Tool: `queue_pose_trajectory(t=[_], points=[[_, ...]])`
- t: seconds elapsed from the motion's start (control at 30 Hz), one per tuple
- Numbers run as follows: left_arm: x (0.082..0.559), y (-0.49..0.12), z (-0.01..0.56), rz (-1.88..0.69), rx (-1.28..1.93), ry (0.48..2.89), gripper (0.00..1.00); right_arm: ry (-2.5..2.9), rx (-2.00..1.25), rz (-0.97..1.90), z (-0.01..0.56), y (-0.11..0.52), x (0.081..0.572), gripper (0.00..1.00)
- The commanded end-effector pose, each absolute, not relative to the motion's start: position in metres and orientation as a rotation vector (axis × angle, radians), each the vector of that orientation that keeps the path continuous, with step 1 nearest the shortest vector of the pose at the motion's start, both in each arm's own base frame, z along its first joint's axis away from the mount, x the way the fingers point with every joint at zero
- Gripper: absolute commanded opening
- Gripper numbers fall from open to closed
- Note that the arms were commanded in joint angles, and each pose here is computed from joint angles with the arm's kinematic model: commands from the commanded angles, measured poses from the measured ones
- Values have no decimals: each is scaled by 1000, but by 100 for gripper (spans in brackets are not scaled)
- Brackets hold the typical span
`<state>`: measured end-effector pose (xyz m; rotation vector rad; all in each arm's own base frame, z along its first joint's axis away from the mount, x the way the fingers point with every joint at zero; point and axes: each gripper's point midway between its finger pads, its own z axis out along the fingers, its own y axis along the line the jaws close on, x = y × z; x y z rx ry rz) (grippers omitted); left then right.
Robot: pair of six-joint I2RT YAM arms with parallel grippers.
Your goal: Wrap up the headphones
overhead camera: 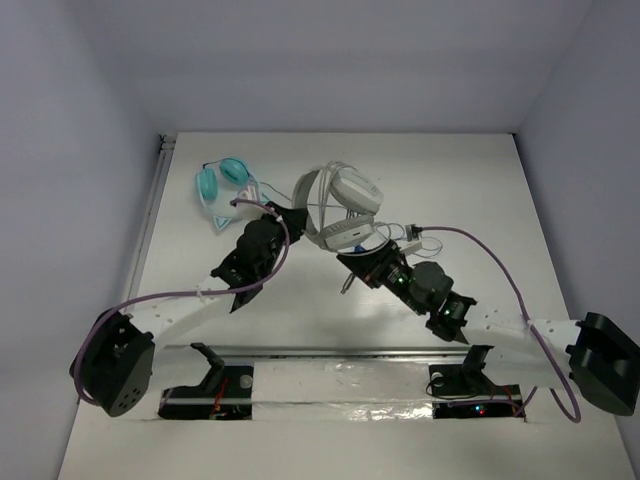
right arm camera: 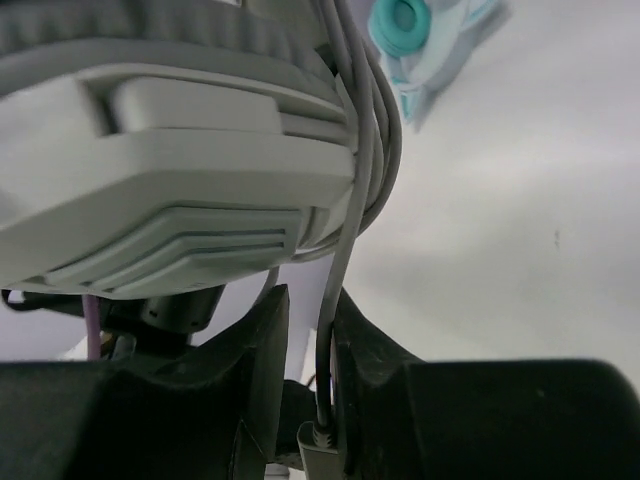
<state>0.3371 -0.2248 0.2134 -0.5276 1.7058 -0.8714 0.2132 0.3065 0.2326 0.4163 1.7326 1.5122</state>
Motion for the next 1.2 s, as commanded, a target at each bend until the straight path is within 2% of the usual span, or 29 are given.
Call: queue_pose_trajectory(t=[0.0, 0.13, 0.27, 0.37, 0.4, 0.47, 0.5, 0.57, 0.6, 0.67, 0.97, 1.03, 1.1, 1.13, 1.17], points=[[329, -179, 219, -801, -688, 1577, 0, 1795, 398, 1522, 209, 319, 211, 29], [316, -165, 184, -737, -701, 1633, 0, 1878, 376, 1507, 172, 339, 216, 28], [310, -158, 158, -696, -718, 1672, 0, 1893, 362, 1612, 157, 356, 211, 29], [310, -155, 144, -652, -718, 1702, 0, 1918, 391, 1607, 147, 355, 211, 39], [310, -153, 140, -634, -720, 1705, 0, 1925, 402, 1587, 143, 354, 212, 48], [312, -150, 131, -595, -708, 1722, 0, 1949, 412, 1557, 138, 350, 209, 57], [314, -148, 128, -582, -708, 1729, 0, 1948, 429, 1533, 137, 347, 212, 70], [317, -147, 117, -558, -707, 1756, 0, 2002, 438, 1460, 125, 342, 212, 72], [318, -146, 113, -554, -702, 1771, 0, 1993, 446, 1441, 127, 338, 213, 78], [320, -147, 102, -534, -696, 1797, 0, 2025, 454, 1397, 119, 332, 211, 79], [325, -150, 84, -483, -652, 1858, 0, 2081, 490, 1285, 96, 294, 192, 80], [327, -155, 85, -480, -633, 1876, 0, 2086, 480, 1239, 93, 285, 190, 73], [328, -157, 84, -473, -607, 1900, 0, 2024, 444, 1259, 118, 281, 189, 67], [327, -158, 84, -471, -600, 1906, 4, 2043, 433, 1205, 115, 275, 187, 52], [326, -158, 87, -466, -582, 1914, 17, 1974, 431, 1242, 143, 272, 189, 39]])
